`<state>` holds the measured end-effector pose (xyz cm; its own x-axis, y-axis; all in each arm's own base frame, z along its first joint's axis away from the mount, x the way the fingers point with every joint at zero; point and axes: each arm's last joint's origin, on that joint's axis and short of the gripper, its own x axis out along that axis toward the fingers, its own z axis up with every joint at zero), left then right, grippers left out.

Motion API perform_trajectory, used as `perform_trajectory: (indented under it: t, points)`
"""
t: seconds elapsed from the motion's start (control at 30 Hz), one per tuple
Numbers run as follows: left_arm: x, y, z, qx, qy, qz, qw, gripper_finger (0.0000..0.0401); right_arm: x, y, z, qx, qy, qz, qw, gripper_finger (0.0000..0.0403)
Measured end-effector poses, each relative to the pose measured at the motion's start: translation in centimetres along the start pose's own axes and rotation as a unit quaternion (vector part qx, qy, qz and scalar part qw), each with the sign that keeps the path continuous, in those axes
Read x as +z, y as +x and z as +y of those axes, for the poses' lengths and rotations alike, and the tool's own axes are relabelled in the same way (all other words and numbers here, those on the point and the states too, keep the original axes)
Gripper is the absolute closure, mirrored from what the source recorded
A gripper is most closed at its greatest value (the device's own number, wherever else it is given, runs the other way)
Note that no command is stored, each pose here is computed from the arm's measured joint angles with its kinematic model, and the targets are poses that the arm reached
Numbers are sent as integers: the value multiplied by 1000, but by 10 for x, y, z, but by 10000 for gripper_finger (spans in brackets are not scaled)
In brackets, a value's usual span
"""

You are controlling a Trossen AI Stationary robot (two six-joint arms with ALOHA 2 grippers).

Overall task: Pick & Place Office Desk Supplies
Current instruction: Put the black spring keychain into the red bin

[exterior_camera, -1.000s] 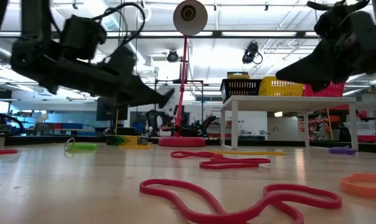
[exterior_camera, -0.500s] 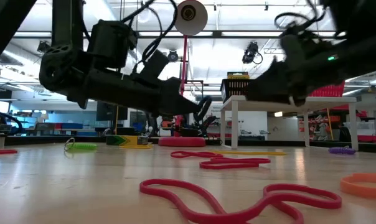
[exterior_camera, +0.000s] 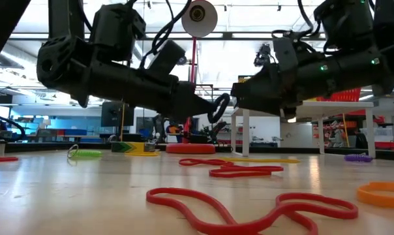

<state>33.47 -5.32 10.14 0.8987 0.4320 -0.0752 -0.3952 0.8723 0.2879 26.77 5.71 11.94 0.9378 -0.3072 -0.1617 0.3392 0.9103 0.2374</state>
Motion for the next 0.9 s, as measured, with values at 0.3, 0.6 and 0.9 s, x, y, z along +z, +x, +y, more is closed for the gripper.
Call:
perform_trajectory:
  t: [0.3, 0.6, 0.9]
  points:
    - [4, 3, -7, -8, 11, 7, 1000, 385, 1, 18, 11, -22, -27, -14, 999, 187]
    - [4, 0, -11, -17, 27, 6, 999, 374, 0, 18, 10, -48, -48, -14, 998, 371]
    - [16, -18, -20, 2, 58, 8, 998, 288, 5, 16, 10, -46, -86, -12, 995, 380]
